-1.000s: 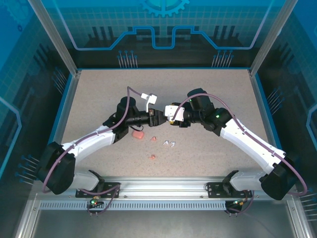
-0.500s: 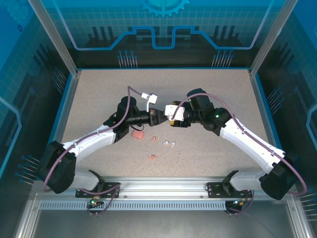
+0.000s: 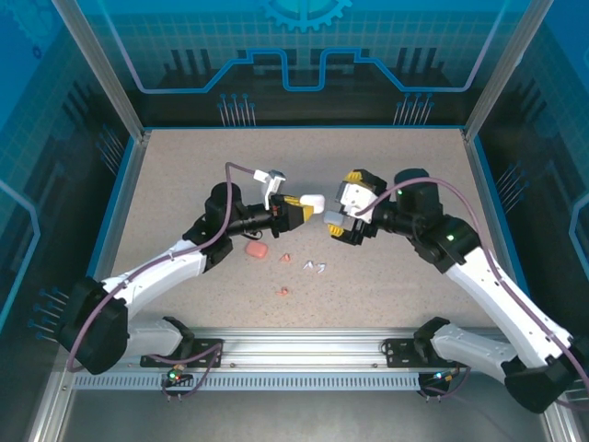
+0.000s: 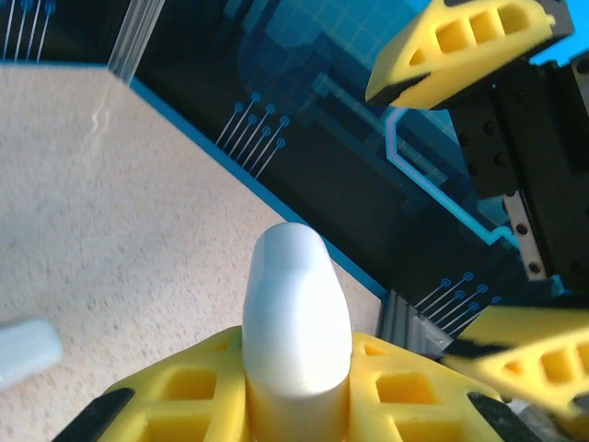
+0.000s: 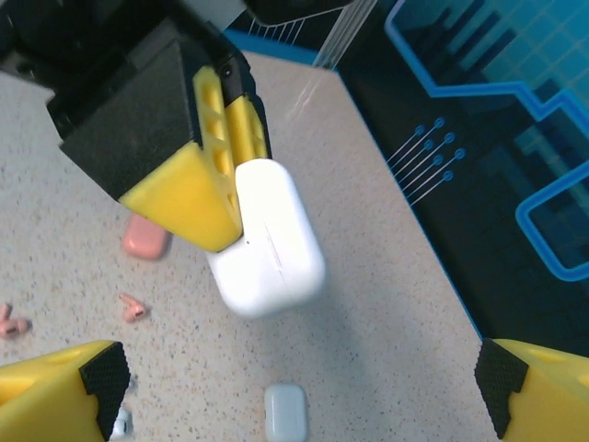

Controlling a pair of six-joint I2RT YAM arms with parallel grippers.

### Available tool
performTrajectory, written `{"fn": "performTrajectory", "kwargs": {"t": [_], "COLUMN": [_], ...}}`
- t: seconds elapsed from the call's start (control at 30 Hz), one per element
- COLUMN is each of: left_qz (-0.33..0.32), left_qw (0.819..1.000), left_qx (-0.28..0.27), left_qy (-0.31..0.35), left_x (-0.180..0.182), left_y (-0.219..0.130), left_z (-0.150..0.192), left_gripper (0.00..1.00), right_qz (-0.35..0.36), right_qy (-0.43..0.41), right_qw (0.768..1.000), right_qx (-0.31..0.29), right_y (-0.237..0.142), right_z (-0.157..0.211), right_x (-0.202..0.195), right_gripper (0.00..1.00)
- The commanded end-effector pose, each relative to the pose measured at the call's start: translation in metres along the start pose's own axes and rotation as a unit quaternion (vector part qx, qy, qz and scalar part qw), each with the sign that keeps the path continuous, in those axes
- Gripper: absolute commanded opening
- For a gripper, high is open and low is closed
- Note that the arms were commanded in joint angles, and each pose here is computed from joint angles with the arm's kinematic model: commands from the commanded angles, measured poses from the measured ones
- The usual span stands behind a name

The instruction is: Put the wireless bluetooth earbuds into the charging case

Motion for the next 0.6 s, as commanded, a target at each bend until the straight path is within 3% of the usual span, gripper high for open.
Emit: {"fn": "performTrajectory", "kwargs": {"t": [0.0, 0.27, 0.57], "left_qz": [0.042, 0.097, 0.113], "left_qw": [0.989, 0.954, 0.940], "left_qx": [-0.041, -0.091, -0.084], "left_qy": [0.135, 0.270, 0.310], "left_x": [-0.021, -0.034, -0.039], "left_y": [-0.007, -0.011, -0.009], "left_z": [-0.012, -0.011, -0.009], "left_gripper": [0.10, 0.02, 0.00], "right_qz": [-0.004, 0.006, -0.007], "right_qy": [0.059, 0.080, 0.069], "right_qw": [0.996, 0.993, 0.994], "right_qx": [-0.064, -0.086, -0.090], "right_y": [-0.015, -0.025, -0.010], "right_z": [-0.014, -0.023, -0.035], "right_x": [0.005, 0.002, -0.009], "right_gripper": [1.00, 1.00, 1.00]}}
Point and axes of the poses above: each hand's point on the last joint's axis, 136 mm out from that joint toward the fingers, its own y axis out along the fingers, its own x axis along the line the jaws close on, z = x × y, the point moved 5 cm from there along -y, back along the fingers, and after that the axes turned 5 degrees about -y, right-handed, at the moved point
